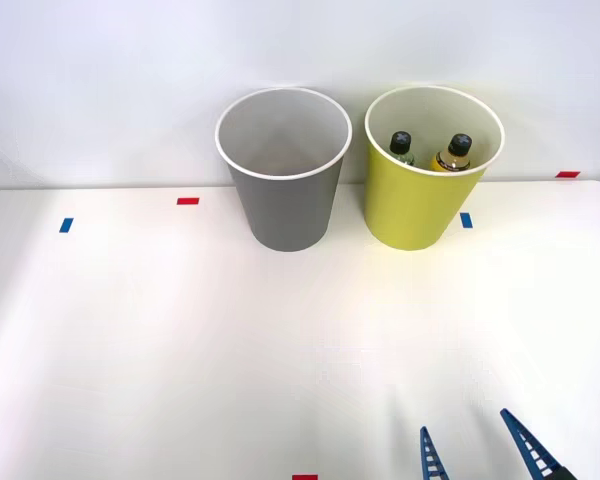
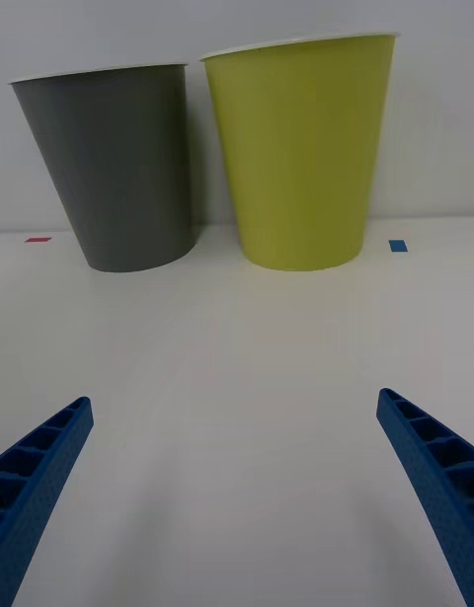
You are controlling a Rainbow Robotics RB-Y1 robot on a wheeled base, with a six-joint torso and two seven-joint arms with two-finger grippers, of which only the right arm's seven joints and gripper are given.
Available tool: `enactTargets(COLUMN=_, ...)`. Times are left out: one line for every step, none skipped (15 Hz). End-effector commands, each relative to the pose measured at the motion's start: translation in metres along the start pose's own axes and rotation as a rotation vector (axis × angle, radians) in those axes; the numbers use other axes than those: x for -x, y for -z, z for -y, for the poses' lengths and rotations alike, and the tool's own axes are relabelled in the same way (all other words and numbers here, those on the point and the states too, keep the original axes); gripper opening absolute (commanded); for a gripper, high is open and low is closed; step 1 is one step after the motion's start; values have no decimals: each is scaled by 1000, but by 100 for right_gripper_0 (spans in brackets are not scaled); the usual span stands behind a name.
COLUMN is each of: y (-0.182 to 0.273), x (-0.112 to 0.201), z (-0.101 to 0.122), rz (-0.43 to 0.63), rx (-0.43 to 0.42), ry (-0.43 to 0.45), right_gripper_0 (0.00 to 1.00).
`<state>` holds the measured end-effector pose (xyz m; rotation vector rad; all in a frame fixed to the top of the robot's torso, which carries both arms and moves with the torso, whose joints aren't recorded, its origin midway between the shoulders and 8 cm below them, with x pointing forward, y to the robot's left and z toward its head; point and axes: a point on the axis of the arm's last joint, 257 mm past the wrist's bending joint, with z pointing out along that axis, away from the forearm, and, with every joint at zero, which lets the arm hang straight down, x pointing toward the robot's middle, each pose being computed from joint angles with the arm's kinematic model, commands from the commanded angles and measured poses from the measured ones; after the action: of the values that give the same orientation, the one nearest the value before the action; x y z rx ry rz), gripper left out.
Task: Put cans in the gray bin, plastic bottles in the light green bin
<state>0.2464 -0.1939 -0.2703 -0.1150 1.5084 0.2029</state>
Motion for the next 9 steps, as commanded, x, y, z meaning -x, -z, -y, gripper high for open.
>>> enactTargets(y=0, x=0, z=0, rz=0, rx=0, ry=0, right_gripper_0=100)
enactTargets(y=0, x=0, z=0, rz=0, rx=0, ry=0, right_gripper_0=100)
enactTargets(y=0, x=0, z=0, rz=0, rx=0, ry=0, right_gripper_0=100)
enactTargets(y=0, x=0, z=0, rz=0, rx=0, ry=0, right_gripper_0=100)
enactTargets(y=0, x=0, z=0, rz=0, rx=0, ry=0, right_gripper_0=100)
enactTargets(y=0, x=0, z=0, rz=0, rx=0, ry=0, right_gripper_0=100)
enactTargets(y=0, x=0, z=0, rz=0, rx=0, ry=0, right_gripper_0=100)
enactTargets(y=0, x=0, z=0, rz=0, rx=0, ry=0, right_gripper_0=100)
enactTargets(y=0, x=0, z=0, rz=0, rx=0, ry=0, right_gripper_0=100)
